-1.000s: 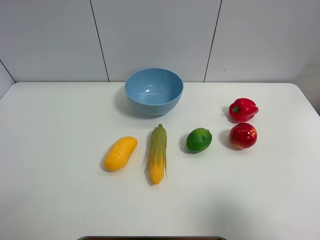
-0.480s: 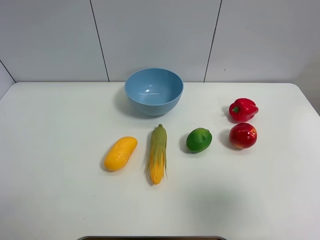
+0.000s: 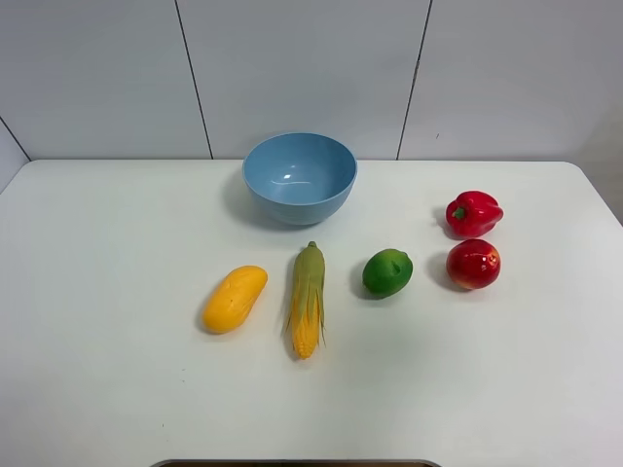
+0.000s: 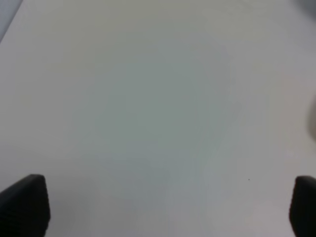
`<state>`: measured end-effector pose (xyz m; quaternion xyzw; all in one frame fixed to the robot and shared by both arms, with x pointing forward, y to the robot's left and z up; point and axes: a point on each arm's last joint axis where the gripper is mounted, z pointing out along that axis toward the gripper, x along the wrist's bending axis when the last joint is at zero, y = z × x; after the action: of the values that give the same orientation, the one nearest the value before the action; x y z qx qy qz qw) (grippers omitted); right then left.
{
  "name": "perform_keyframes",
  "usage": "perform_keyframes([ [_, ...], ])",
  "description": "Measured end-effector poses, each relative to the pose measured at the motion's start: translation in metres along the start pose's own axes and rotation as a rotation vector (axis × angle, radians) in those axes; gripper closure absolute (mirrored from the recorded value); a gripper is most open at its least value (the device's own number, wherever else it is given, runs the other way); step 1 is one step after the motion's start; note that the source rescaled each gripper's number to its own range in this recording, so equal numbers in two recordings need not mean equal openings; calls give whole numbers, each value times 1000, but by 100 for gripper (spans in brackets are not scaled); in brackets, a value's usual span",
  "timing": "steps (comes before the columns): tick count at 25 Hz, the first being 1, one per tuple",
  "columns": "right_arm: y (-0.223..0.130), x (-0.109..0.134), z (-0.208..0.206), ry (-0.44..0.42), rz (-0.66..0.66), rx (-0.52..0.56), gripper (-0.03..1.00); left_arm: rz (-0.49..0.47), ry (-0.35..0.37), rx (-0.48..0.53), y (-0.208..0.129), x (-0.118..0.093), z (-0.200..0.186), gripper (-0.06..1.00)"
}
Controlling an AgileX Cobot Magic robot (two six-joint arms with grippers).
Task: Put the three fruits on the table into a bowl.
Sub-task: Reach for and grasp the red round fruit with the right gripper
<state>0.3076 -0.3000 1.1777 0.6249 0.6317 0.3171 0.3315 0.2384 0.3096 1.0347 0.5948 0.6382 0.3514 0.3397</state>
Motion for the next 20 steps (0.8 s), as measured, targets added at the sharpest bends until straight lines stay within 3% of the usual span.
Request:
perform_keyframes([
  [2, 10, -1, 10, -11, -10, 63, 22, 0, 0, 0, 0, 0, 0, -5],
  [7, 26, -1, 39, -20, -29, 176, 2, 0, 0, 0, 0, 0, 0, -5],
  [9, 29, -2, 53, -40, -22, 220, -1, 0, 0, 0, 0, 0, 0, -5],
  [16, 33, -1, 112, -65, 30, 436, -3, 0, 0, 0, 0, 0, 0, -5],
  [20, 39, 3, 134, -34, 46, 459, -3, 0, 0, 0, 0, 0, 0, -5],
])
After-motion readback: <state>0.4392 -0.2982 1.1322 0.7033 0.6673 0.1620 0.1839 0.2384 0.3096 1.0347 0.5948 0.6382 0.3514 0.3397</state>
